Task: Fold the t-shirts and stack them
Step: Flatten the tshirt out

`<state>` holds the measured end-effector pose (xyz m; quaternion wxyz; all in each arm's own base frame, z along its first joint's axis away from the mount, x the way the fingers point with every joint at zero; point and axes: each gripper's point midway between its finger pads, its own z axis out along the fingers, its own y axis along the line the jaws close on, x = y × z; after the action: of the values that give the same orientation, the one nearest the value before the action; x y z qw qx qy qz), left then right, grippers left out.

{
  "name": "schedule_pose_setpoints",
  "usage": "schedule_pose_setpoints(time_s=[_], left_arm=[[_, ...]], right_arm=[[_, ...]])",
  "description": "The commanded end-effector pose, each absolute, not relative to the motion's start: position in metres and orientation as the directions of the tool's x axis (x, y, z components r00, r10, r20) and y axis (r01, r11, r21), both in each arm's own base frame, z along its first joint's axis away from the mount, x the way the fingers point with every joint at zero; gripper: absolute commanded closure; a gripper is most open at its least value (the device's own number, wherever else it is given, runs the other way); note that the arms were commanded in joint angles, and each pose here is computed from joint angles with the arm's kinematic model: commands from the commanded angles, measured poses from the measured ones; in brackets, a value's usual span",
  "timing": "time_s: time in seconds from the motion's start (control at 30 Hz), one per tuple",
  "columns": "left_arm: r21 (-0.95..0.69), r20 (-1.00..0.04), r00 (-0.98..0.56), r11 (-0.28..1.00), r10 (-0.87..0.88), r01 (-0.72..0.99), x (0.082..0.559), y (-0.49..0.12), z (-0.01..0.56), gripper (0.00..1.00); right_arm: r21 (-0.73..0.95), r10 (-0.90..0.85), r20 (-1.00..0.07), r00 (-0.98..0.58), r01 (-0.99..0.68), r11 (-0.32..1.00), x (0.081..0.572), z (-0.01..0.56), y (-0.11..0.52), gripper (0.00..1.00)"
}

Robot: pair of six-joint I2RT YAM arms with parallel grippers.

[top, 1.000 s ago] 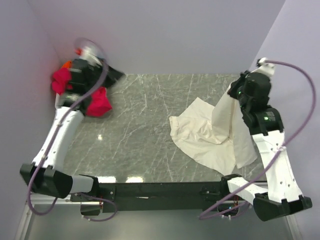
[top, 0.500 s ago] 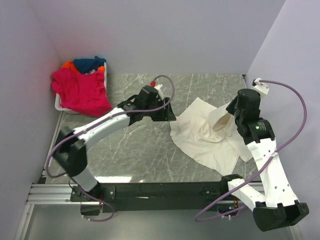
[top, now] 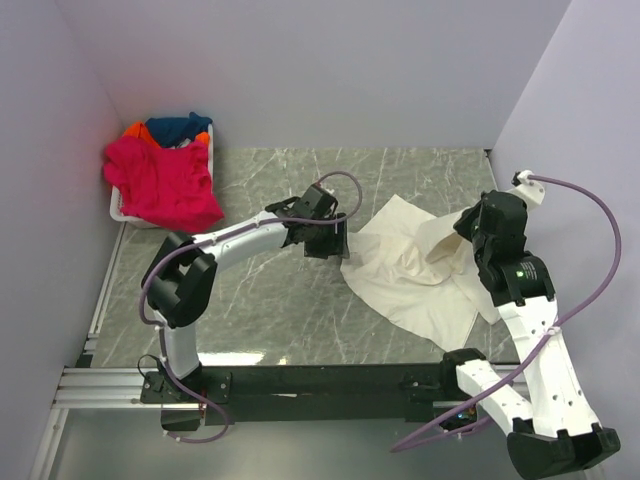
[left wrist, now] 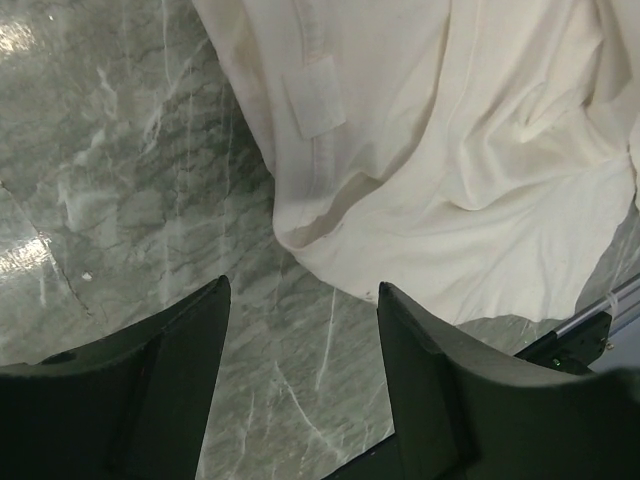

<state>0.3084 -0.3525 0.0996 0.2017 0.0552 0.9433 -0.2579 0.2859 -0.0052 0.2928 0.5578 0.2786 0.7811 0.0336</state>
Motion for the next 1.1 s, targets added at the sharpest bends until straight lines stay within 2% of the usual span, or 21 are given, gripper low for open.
schedule_pose_setpoints(time_s=[0.0,0.53,0.73,0.83,0.9,0.93,0.97,1.07], left_arm=[[-0.478,-0.409,-0.912,0.851,0.003,0.217,0.309,-0.360,0.101,0.34],[-0.434,-0.349,-0.930,0.860,0.115,0.269,0.298,-0.384,0.059,0.34],[-0.435,-0.342,-0.931,0.856,0.131,0.280,0.301,-0.391,0.046,0.41],[-0.441,-0.336,-0.932,0.853,0.133,0.280,0.301,-0.392,0.040,0.48],[-0.433,-0.335,-0.932,0.855,0.140,0.284,0.301,-0.392,0.034,0.64],[-0.421,-0.340,-0.930,0.861,0.142,0.285,0.303,-0.390,0.032,0.86],[-0.408,-0.338,-0.930,0.868,0.144,0.283,0.303,-0.387,0.030,0.98],[-0.353,-0.384,-0.914,0.893,0.133,0.278,0.318,-0.373,0.036,1.00]], right_arm=[[0.403,0.497,-0.849,-0.179,0.390,0.828,0.284,0.300,-0.006,1.00],[0.420,0.514,-0.838,-0.184,0.383,0.823,0.281,0.295,-0.003,1.00],[0.425,0.517,-0.835,-0.186,0.379,0.822,0.280,0.293,-0.002,1.00],[0.423,0.518,-0.834,-0.191,0.381,0.822,0.279,0.291,-0.002,1.00],[0.423,0.518,-0.834,-0.191,0.382,0.821,0.278,0.290,-0.002,1.00],[0.422,0.518,-0.833,-0.196,0.382,0.823,0.277,0.288,-0.002,1.00],[0.425,0.520,-0.832,-0.192,0.380,0.821,0.276,0.289,-0.002,1.00],[0.425,0.521,-0.828,-0.206,0.377,0.823,0.275,0.284,0.000,1.00]])
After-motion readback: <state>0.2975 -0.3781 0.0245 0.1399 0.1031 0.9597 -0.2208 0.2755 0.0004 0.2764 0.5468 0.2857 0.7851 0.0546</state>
